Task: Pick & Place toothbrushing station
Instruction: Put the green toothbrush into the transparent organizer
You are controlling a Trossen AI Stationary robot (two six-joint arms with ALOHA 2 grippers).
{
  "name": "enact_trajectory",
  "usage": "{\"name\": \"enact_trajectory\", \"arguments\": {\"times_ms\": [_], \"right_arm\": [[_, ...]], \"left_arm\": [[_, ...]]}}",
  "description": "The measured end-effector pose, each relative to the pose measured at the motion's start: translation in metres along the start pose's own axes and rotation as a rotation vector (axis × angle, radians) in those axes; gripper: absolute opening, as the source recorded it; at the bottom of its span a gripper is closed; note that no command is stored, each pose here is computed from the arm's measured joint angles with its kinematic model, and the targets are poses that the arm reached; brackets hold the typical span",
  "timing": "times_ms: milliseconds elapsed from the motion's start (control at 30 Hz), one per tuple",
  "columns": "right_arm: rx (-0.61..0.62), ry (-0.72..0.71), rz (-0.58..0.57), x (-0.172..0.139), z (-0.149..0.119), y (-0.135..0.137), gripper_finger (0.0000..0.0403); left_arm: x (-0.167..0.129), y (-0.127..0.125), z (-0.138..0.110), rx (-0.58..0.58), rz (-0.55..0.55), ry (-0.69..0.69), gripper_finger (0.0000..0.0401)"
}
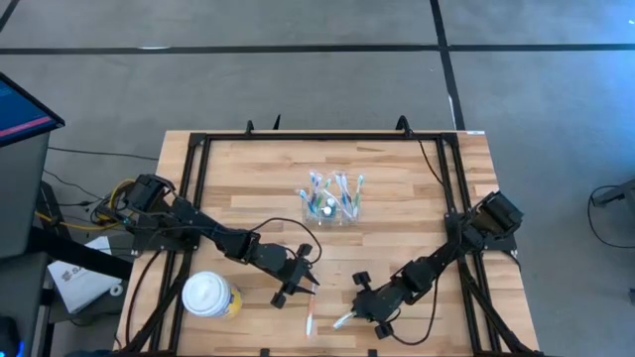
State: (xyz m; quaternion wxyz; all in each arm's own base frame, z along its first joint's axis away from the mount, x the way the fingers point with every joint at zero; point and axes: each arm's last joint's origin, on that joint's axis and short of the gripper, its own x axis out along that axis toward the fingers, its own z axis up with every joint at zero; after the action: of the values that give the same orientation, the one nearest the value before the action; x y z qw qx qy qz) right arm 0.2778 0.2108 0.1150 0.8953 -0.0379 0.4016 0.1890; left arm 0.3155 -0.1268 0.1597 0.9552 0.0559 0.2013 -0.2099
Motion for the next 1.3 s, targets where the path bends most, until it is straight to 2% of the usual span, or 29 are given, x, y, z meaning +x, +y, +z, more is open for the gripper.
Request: {"name": "enact_trajectory", "arguments": {"times_ms": [500,733,1067,1300], "right_arm": [[0.006,-0.04,0.01,0.0,0.005,0.001,0.0151],[0.007,-0.049,0.013,0.0,0.005,0.001,0.0171],[0.004,-0.027,0.027,0.021,-0.002,0.002,0.0154],[0.009,-0.021,0.02,0.022,0.0,0.0,0.0106]], "left_arm": [[0.0,0.0,0.0,0.0,0.0,0.0,0.0112],[0.0,0.0,0.0,0.0,0.0,0.0,0.0112],[0.0,0.0,0.0,0.0,-0.001,0.0,0.0112],[0.0,0.0,0.0,0.0,-0.001,0.0,0.0112]]}}
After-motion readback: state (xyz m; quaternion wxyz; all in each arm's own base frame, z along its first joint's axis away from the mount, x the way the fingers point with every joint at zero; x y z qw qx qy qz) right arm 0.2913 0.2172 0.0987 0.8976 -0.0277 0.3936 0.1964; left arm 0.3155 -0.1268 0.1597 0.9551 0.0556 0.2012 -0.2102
